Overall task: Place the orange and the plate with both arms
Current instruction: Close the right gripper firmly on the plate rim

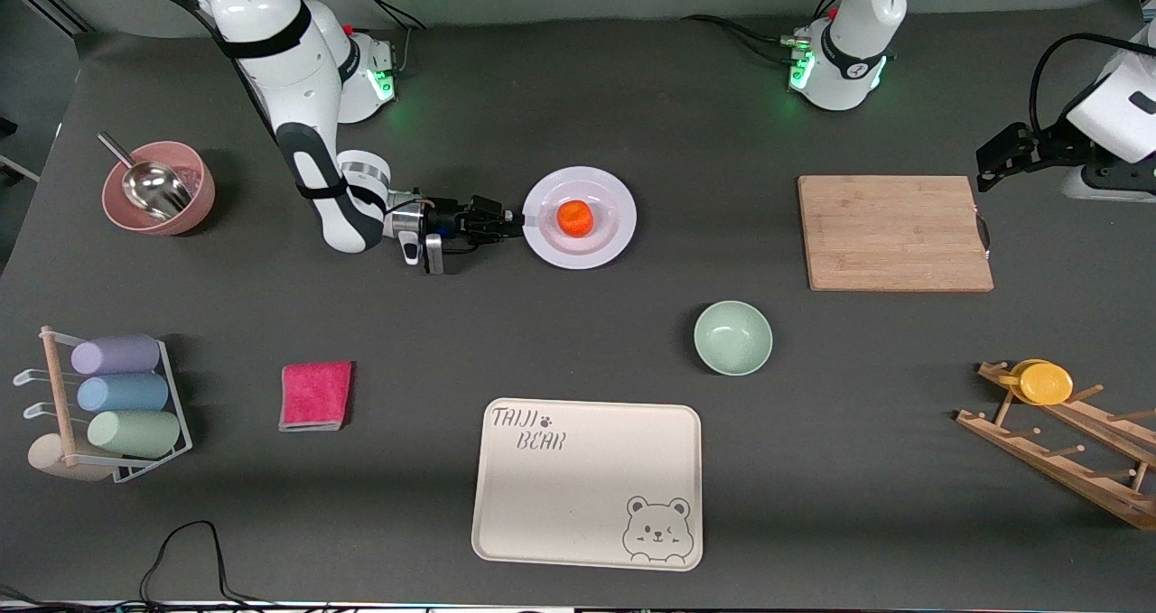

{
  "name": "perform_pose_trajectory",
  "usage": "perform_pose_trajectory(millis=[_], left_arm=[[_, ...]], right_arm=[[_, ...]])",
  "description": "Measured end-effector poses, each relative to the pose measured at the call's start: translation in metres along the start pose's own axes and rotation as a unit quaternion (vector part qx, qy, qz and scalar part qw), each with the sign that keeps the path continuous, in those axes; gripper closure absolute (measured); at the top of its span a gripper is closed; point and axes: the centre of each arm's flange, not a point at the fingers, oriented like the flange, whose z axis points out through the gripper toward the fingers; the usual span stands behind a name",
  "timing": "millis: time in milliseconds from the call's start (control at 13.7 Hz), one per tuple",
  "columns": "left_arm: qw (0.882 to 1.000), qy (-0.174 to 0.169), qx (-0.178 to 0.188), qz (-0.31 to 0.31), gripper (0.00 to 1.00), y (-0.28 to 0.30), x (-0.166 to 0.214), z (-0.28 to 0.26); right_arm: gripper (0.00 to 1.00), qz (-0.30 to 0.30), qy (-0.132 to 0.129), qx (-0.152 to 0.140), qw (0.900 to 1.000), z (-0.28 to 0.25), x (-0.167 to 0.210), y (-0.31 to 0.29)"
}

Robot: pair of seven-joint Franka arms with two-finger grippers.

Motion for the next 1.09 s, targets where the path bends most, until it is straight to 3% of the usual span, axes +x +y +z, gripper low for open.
perform_pose_trajectory(millis=[656, 1093], left_arm=[[1.000, -0.003, 0.000, 0.000, 0.00, -0.0001, 0.0040, 0.0062], [1.000, -0.004, 0.000, 0.000, 0.00, -0.0006, 0.0039, 0.0072]], right_arm=[[0.69, -0.006, -0.001, -0.001, 1.000, 0.0004, -0.0008, 0.0000], [0.69, -0.045, -0.011, -0.019, 0.999, 0.0042, -0.0046, -0.0037]])
